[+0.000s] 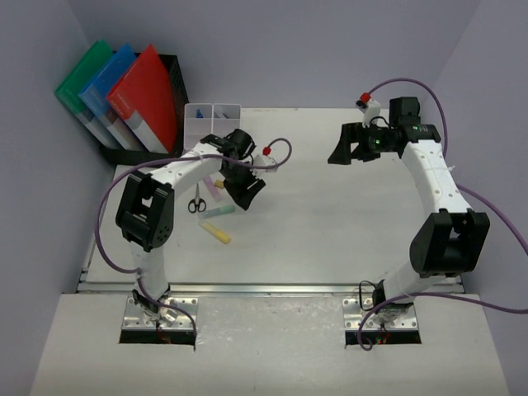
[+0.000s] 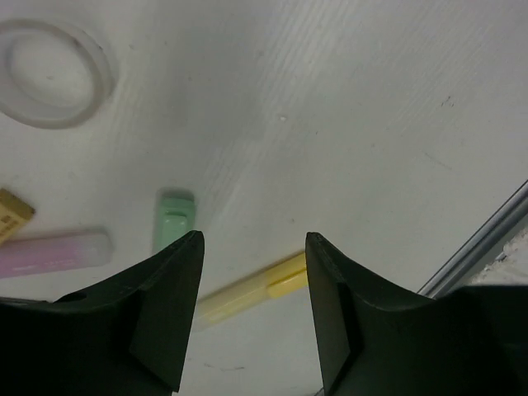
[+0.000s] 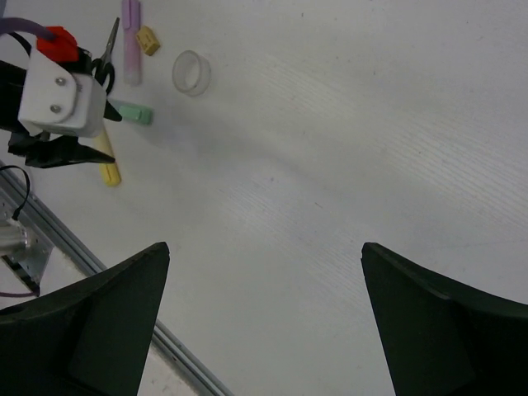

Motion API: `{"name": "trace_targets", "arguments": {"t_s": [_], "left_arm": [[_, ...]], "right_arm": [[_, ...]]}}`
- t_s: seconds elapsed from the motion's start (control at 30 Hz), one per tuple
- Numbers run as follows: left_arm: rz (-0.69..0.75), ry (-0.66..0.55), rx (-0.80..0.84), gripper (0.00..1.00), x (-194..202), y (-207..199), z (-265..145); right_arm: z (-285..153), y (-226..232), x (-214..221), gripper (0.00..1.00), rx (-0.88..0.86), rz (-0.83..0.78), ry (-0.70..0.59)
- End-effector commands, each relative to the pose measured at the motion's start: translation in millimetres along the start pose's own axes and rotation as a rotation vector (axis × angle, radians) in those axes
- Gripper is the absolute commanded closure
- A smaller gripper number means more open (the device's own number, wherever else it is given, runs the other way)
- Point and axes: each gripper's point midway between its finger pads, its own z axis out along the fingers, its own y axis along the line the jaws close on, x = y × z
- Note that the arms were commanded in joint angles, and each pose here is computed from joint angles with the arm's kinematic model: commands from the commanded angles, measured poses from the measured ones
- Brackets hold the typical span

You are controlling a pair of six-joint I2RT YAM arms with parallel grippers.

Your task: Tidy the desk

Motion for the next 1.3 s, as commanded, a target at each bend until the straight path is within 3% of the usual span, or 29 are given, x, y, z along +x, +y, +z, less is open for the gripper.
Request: {"name": "trace_targets", "arguments": {"t_s": [0.0,0.33,0.57,0.67,0.8,0.87,0.97,1.13,1.27], "left_arm": [[-0.061,0.139,-0.092,0.49,29.2,14.9,-2.0],[-0.091,0.236,-0.209,0.46,42.1,48.0,23.1],[-0.094,0.302,-0.187,0.51,61.6,49.6,48.5],[-0.105,0.333,-0.187,0.60,74.2,49.7,57.5],[-0.116,0.297,-0.200,0.90,64.6,49.6,54.0],[-0.117,0.256,-0.200,0.98,49.4,48.1,41.9],[-0.115,0.150,-0.182,1.00,13.3,41.9,13.6],[-0.112,-0.293,-0.302,1.00,-83.6,46.0,-103.7],[-0.221,-0.646,-0.416,1.00,-111.2,79.9,-172.4]], "right_arm": [[-3.2,3.8,-2.3,0.01,-0.019,-0.023,-0.024],[-9.4,11.3,13.6,0.01,-0.022,-0.023,-0.021],[-12.0,11.9,14.6,0.01,-0.018,-0.031,-0.020],[-12.1,12.2,14.9,0.01,-0.017,-0.035,-0.019],[-11.9,11.9,14.0,0.01,-0.017,-0.036,-0.020],[-11.8,11.6,12.4,0.01,-0.017,-0.036,-0.020],[-12.0,11.1,10.1,0.01,-0.015,-0.037,-0.020],[-10.5,10.7,7.1,0.01,-0.020,-0.032,-0.022],[-7.2,9.0,4.3,0.01,-0.025,-0.023,-0.023]]}}
